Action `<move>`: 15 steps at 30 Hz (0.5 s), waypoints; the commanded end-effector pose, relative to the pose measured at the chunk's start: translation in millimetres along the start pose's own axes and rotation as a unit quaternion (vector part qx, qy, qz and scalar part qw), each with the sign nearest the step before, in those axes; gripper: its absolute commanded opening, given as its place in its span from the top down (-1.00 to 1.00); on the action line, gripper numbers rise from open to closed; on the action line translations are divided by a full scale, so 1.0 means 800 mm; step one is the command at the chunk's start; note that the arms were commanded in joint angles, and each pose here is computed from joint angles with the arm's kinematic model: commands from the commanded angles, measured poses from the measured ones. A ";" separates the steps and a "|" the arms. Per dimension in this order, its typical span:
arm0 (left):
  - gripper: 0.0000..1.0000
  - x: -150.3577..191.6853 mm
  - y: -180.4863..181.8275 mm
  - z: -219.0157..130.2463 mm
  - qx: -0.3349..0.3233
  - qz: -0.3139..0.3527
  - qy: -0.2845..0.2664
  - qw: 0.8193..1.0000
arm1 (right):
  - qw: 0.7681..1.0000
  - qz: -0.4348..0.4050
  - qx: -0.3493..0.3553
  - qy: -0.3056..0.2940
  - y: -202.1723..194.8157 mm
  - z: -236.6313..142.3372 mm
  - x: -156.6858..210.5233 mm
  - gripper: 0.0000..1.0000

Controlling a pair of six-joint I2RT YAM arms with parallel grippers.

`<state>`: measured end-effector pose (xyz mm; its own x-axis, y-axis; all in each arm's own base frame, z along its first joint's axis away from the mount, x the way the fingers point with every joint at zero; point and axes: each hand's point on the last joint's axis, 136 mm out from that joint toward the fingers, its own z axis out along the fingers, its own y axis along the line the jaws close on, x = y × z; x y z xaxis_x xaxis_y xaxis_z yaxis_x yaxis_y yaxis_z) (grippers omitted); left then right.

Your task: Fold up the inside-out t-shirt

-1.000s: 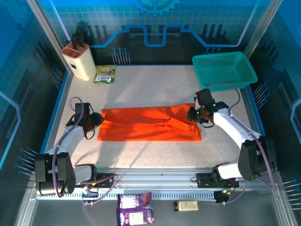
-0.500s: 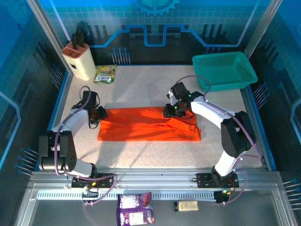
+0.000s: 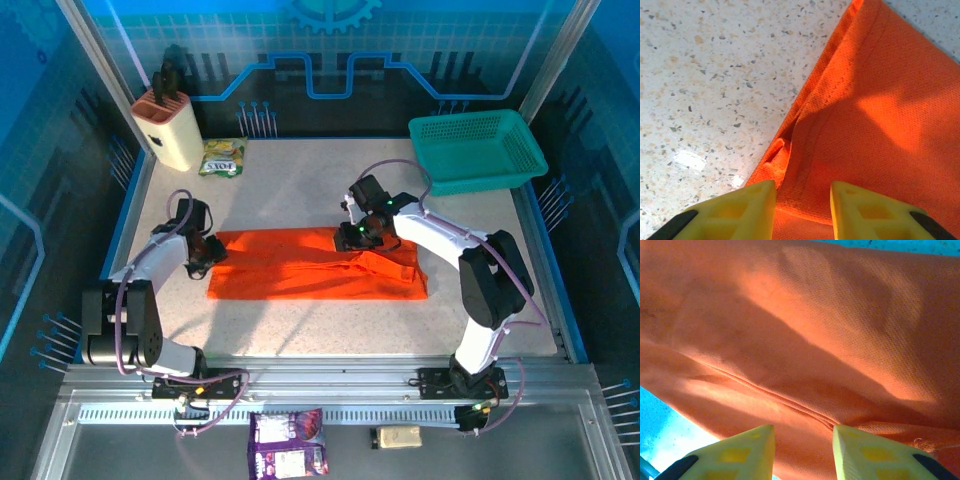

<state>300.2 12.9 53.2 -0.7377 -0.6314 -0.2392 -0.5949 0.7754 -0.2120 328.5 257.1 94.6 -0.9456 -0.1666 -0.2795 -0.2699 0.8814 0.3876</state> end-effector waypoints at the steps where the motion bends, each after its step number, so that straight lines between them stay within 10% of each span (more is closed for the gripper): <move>1: 0.29 0.012 0.014 -0.003 -0.021 -0.020 0.009 1.000 | 1.000 -0.001 0.003 -0.003 0.005 -0.012 0.001 0.29; 9: 0.26 0.023 0.011 0.005 -0.005 -0.037 0.024 0.999 | 1.000 0.001 0.001 -0.006 0.006 -0.020 0.004 0.29; 15: 0.82 0.014 0.001 -0.007 0.018 -0.034 0.005 0.999 | 1.000 -0.001 0.004 -0.011 0.007 -0.027 0.004 0.29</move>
<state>283.1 9.3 41.6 -0.7100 -0.6792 -0.1860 -0.6456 0.7333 -0.2133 326.1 255.0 106.1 -0.9419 -0.1604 -0.2953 -0.2720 0.8798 0.3899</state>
